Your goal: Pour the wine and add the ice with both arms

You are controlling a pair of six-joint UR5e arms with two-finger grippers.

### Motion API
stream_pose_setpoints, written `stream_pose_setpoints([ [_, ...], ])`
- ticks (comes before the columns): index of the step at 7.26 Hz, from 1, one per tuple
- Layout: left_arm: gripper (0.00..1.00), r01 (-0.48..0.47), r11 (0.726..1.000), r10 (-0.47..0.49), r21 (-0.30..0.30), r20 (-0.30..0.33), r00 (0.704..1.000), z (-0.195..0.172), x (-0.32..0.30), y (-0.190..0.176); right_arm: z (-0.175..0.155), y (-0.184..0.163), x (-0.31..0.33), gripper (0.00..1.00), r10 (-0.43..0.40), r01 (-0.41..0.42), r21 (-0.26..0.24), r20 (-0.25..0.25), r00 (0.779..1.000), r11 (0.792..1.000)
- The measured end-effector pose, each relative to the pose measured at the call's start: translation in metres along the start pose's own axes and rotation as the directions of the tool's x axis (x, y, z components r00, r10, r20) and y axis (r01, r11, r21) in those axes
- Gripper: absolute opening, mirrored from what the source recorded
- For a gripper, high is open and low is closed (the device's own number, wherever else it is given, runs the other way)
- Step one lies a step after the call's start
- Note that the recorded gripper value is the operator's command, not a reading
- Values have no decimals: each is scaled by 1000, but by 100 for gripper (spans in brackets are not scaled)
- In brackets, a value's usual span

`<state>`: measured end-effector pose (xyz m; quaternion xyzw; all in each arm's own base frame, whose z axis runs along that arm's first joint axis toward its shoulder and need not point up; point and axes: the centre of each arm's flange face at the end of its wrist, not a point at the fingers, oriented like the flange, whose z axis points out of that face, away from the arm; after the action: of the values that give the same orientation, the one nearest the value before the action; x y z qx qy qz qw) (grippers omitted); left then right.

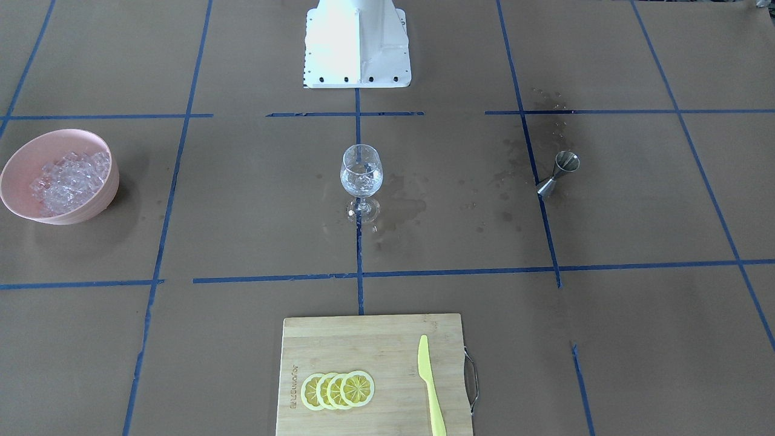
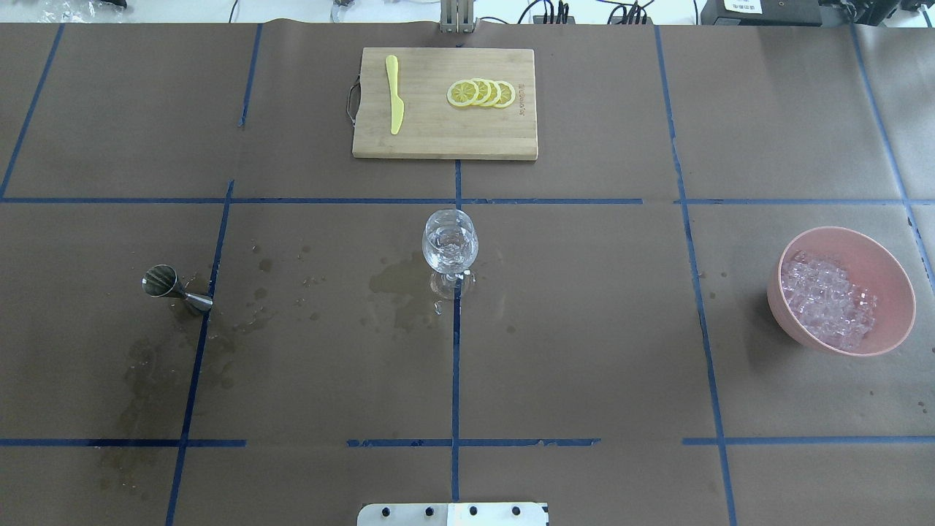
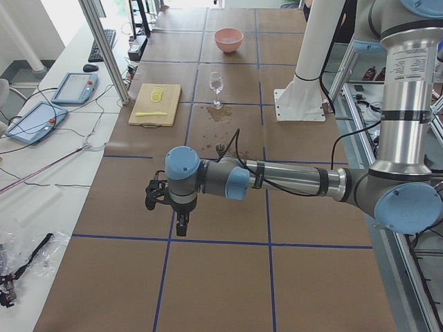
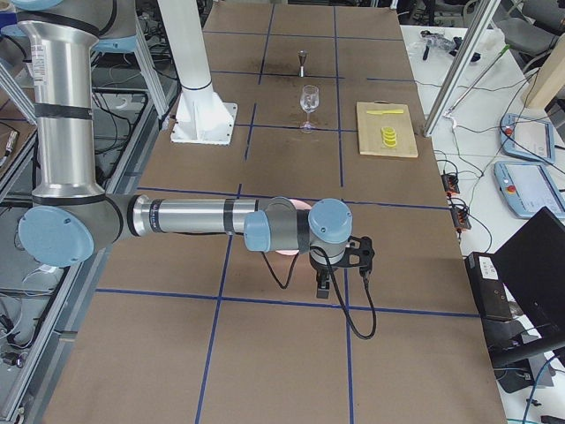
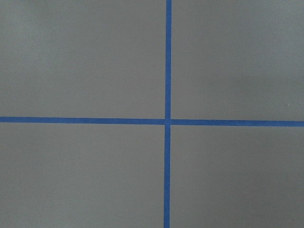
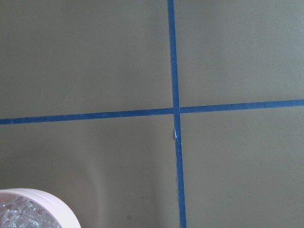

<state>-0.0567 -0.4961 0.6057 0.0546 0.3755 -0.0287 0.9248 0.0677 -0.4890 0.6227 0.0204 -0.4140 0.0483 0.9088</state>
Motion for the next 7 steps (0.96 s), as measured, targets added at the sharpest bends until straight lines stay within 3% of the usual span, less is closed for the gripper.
stream_pose_setpoints([
  [7, 100, -2, 1000, 2, 6, -1, 1000, -2, 3, -2, -6, -3, -1, 100, -1, 1, 14, -9, 1000, 1000],
])
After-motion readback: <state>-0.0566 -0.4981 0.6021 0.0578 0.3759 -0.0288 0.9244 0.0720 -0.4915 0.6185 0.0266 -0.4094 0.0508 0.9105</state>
